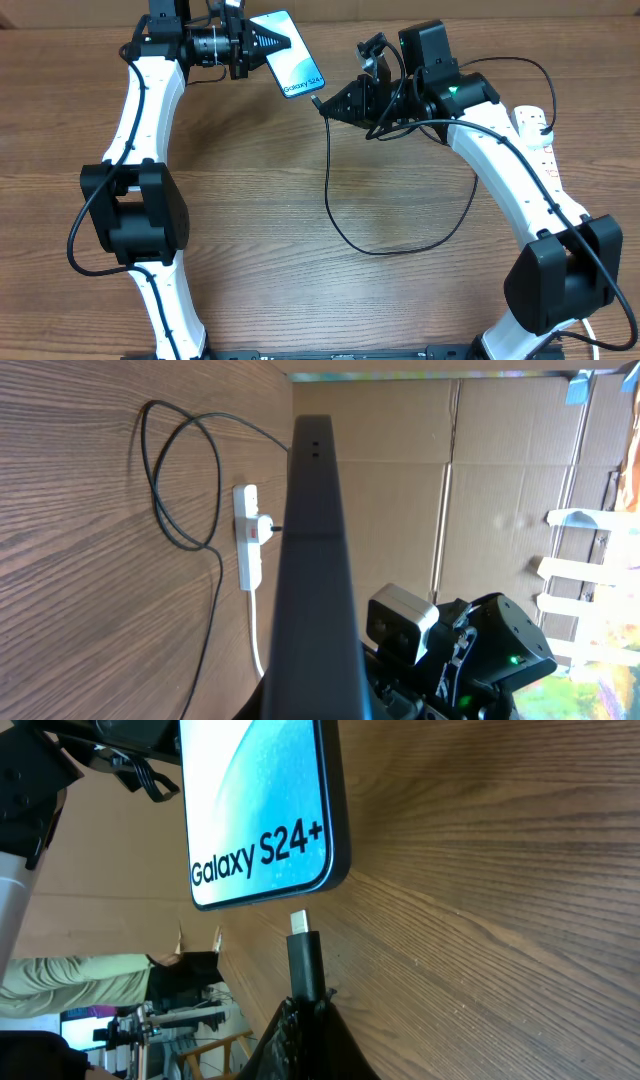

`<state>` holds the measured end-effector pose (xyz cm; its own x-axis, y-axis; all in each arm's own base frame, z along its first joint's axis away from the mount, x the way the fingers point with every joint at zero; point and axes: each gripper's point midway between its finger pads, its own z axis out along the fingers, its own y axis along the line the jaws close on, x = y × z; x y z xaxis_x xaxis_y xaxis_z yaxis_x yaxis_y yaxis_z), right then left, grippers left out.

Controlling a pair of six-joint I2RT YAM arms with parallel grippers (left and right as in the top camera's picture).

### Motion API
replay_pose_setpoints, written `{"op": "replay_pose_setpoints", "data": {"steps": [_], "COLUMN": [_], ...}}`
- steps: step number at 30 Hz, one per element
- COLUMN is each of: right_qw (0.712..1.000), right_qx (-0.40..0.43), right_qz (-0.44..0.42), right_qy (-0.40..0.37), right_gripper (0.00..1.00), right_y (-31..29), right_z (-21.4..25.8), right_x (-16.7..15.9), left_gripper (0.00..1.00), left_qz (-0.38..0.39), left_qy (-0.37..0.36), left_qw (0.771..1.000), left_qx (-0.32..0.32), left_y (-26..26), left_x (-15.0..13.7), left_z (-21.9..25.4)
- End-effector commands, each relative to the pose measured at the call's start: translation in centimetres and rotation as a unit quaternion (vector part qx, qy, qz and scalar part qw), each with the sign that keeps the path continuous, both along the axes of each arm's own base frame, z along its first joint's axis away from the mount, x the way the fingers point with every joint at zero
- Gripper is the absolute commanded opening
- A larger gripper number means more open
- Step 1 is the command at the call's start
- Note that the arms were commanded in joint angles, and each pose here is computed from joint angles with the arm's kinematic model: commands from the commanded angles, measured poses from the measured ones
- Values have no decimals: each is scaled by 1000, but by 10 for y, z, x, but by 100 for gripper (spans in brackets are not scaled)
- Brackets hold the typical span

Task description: Plug charger to phone and switch on socket

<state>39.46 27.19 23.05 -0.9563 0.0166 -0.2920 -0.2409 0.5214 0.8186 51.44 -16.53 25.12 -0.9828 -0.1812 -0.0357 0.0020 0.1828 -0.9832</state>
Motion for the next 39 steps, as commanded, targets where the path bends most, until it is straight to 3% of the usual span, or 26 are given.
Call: {"op": "replay_pose_setpoints", "data": {"steps": [1,39], "right_qw": [1000,998], "right_qx": [1,11], "right_qz": [3,26], "right_qy": [-12,-57], "right_gripper": [4,4], "right_y": [0,3], "right_z": [6,13], "right_x": [-1,1], "left_gripper": [4,4], "left_qz": [-7,-4], "left_qy": [-10,-8], "left_qw": [1000,1000], "left_qx": [-11,-7], "left_y": [2,2], "left_x": [-3,-3], "left_z": [13,12]}}
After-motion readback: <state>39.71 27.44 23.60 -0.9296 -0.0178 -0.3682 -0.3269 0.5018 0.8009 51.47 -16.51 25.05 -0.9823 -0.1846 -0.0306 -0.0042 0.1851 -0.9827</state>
